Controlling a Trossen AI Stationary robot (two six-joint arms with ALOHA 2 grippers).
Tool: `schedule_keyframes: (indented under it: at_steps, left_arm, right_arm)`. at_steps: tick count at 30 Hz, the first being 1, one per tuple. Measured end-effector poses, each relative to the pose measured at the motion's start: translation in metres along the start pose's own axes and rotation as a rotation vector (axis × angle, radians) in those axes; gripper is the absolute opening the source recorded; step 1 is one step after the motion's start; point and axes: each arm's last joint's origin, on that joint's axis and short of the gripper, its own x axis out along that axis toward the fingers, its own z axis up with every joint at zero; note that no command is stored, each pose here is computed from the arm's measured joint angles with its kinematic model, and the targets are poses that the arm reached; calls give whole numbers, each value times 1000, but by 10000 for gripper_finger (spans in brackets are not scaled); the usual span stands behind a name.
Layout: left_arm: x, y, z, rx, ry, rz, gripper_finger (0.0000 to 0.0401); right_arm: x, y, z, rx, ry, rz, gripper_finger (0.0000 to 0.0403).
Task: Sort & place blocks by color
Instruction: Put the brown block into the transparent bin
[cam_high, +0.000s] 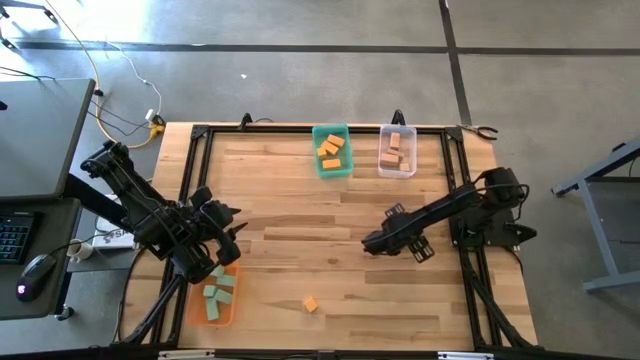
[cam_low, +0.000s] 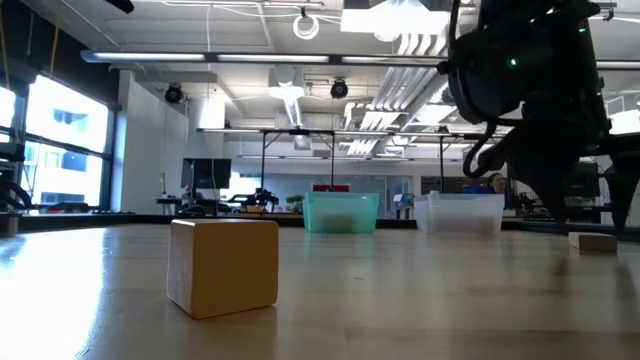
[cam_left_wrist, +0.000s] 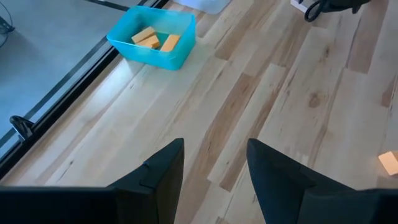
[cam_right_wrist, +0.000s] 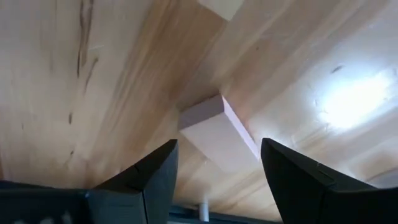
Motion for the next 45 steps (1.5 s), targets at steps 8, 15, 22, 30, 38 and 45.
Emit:
schedule_keyframes:
  at_steps: [8, 15, 22, 30, 38, 45]
  left_arm:
    - [0, 0, 0, 0, -1, -1, 161]
    - [0, 0, 0, 0, -3, 1, 161]
    - [0, 0, 0, 0, -4, 1, 161]
    - [0, 0, 0, 1, -3, 1, 161]
    - [0, 0, 0, 2, -3, 1, 161]
    - [0, 0, 0, 62, -3, 1, 161]
  right_arm:
    - [18, 3, -2, -15, 4, -13, 218]
    - [24, 3, 1, -14, -37, -38, 199]
    - [25, 3, 1, 1, -40, -32, 116]
    - [23, 2, -2, 130, -39, -54, 96]
    - [-8, -24, -15, 400, -193, -311, 96]
    - [-38, -66, -45, 724, -394, -613, 99]
